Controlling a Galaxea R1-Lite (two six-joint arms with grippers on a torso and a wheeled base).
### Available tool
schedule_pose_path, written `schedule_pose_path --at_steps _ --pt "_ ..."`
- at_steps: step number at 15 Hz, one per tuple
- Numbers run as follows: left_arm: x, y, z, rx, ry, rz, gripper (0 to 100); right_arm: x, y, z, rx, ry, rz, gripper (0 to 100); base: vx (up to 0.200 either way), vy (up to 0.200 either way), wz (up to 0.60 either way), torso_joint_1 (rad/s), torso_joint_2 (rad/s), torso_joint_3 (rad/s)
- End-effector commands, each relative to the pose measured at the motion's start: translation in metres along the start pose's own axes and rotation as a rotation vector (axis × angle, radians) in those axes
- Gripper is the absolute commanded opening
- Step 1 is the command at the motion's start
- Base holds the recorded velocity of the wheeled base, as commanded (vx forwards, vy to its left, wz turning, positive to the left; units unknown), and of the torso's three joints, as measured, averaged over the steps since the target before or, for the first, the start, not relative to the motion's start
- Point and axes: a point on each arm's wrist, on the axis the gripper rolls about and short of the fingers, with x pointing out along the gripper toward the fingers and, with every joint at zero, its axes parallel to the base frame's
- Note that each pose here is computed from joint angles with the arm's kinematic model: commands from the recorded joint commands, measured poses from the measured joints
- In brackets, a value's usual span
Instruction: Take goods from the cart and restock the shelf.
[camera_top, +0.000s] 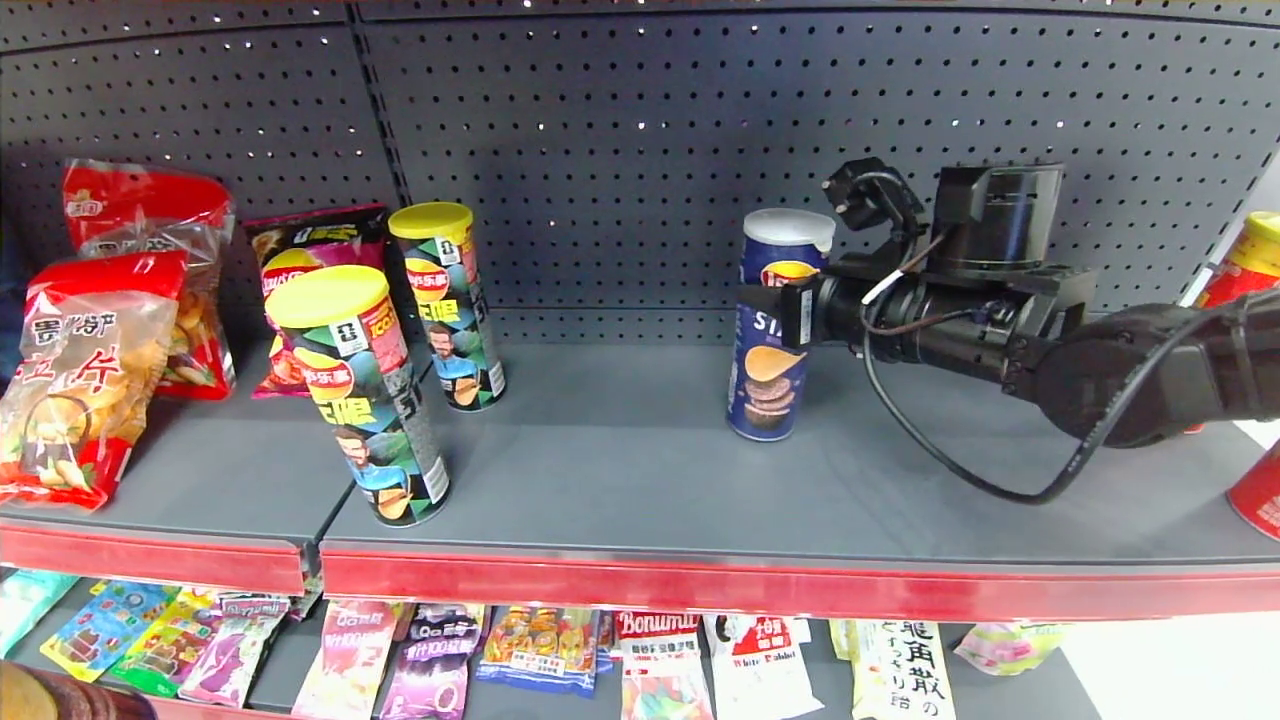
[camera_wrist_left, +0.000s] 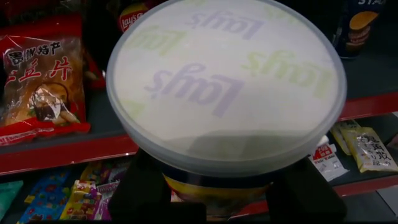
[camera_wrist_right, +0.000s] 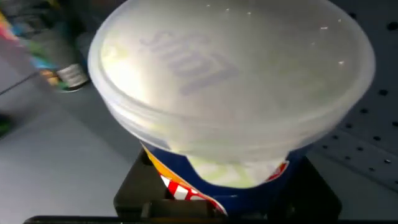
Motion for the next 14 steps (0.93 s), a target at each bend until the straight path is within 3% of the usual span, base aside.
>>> schedule_pose_path --at_steps 1,7,11,14 --pt "-0.001 0.000 0.001 0.000 -0.005 0.001 0 -0.030 0.015 0.009 -0.009 -0.025 0.034 0 0.000 0.000 0.00 0.000 0.00 0.000" --pt "-0.001 0.000 0.002 0.002 -0.011 0.001 0 -0.077 0.032 -0.001 -0.014 -0.001 0.083 0 0.000 0.000 0.00 0.000 0.00 0.000" --pt "-0.002 0.000 0.005 0.002 -0.019 0.002 0 -0.081 0.051 -0.002 -0.022 0.000 0.145 0 0.000 0.000 0.00 0.000 0.00 0.000" --pt "-0.002 0.000 0.005 0.002 -0.018 0.005 0 -0.083 0.053 -0.015 -0.026 0.046 0.153 0 0.000 0.000 0.00 0.000 0.00 0.000"
